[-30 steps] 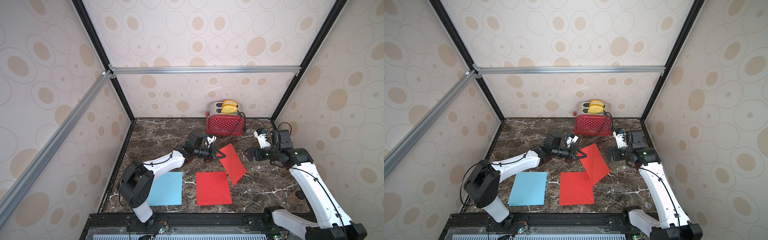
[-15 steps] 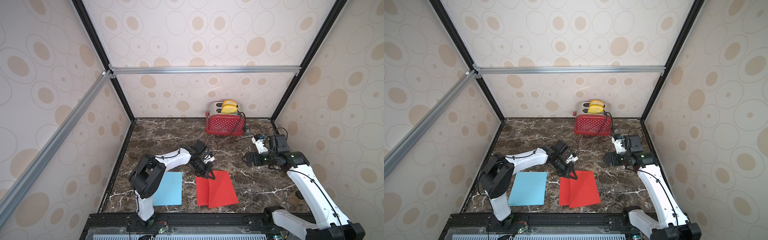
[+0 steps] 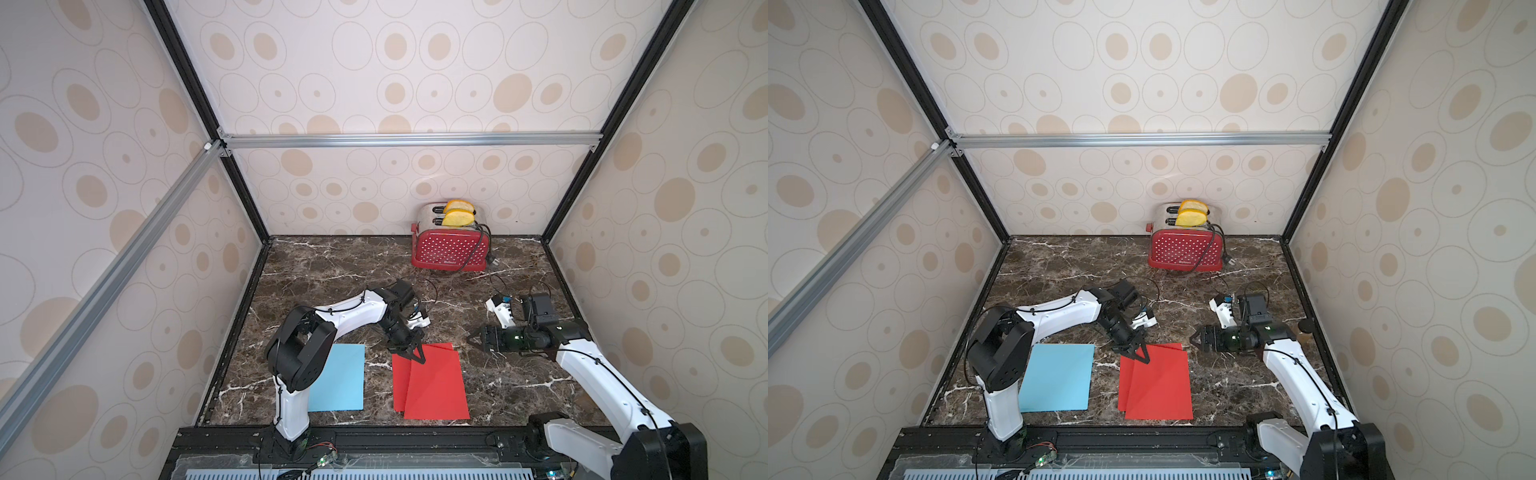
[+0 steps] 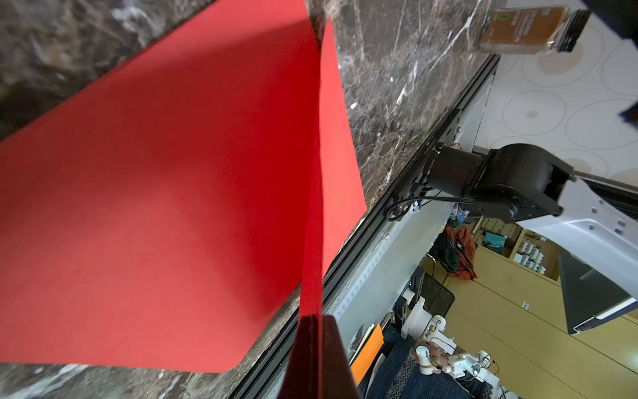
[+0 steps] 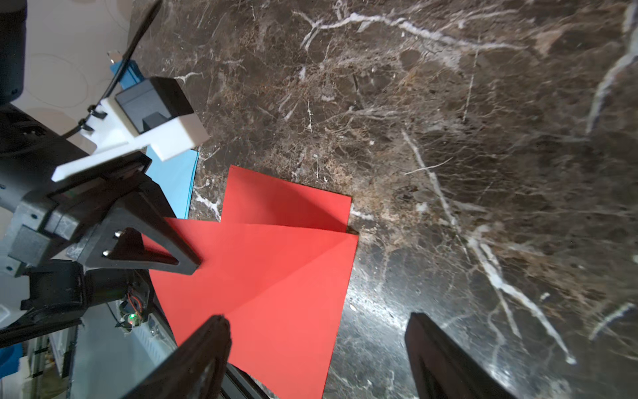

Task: Sort the scattered colored papers by color
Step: Place the colored paper.

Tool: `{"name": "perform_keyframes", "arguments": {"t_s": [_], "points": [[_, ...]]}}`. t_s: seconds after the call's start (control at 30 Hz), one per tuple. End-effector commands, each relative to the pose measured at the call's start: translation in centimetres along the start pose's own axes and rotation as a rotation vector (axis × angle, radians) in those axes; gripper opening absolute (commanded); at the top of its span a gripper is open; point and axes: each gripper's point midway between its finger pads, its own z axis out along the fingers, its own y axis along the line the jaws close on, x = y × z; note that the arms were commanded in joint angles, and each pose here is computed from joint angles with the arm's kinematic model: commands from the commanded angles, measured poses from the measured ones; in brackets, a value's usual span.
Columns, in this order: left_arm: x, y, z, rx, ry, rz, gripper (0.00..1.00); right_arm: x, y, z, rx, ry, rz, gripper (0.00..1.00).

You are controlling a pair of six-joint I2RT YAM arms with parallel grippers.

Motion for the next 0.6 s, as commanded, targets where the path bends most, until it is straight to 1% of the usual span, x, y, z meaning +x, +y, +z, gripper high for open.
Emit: {"name": "perform_keyframes", "arguments": {"t_s": [0.0, 0.3, 0.57], "points": [[0.1, 0.3, -0.2, -0.039, 0.012, 0.031, 0.0, -0.6, 0.9, 0.5, -0.078, -0.027, 0.004, 0.86], [-1.5, 1.6, -0.1, -0.082, -0.063, 0.004, 0.0, -0.3, 1.3, 0.7, -0.106, -0.015, 0.008, 0.85], [-1.9, 2.4, -0.4, -0.102, -0.075, -0.012, 0.0, 0.2, 1.4, 1.4, -0.14, -0.005, 0.031, 0.85]]}}
